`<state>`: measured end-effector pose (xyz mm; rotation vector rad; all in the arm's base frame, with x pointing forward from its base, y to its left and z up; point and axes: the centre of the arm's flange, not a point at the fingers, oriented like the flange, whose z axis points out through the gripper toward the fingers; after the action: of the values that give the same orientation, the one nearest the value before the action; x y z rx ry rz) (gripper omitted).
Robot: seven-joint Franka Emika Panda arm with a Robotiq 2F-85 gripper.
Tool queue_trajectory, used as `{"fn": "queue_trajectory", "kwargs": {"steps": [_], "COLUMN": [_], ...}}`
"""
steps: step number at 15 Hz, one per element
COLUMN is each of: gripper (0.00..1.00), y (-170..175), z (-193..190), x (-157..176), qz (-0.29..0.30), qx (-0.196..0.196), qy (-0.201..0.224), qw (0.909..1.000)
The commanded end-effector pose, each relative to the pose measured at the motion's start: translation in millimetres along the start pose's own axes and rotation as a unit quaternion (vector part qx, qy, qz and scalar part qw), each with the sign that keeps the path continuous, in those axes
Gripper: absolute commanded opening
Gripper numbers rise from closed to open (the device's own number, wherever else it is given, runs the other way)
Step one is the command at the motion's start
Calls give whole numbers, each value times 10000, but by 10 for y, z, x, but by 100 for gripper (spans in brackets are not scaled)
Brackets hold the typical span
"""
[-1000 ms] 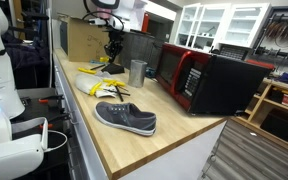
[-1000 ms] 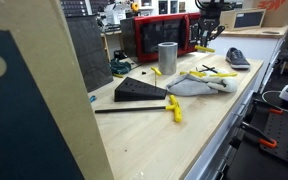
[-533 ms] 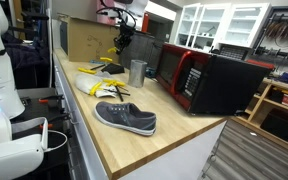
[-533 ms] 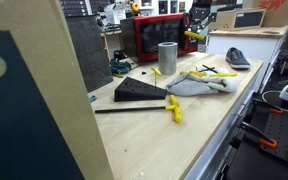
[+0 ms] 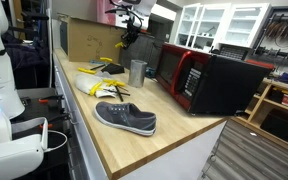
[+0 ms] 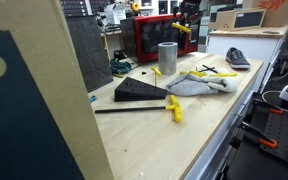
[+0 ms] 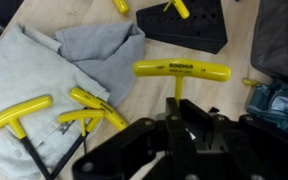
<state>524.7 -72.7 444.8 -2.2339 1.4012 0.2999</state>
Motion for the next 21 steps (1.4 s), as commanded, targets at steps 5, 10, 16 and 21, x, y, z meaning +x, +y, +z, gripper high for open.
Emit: {"fn": "queue_trajectory", "kwargs": {"steps": [5,10,16,21], "gripper": [3,3,3,3], "y": [-362,-451,-411,-182], "z": [-22,329,477,317], "x": [310,709,1053,1278], "qz": [300,418,600,911], "qx": [486,469,592,675], "qy": [-424,-1044,-1457,-1272], "qw": [9975,9925,9857,9854]}}
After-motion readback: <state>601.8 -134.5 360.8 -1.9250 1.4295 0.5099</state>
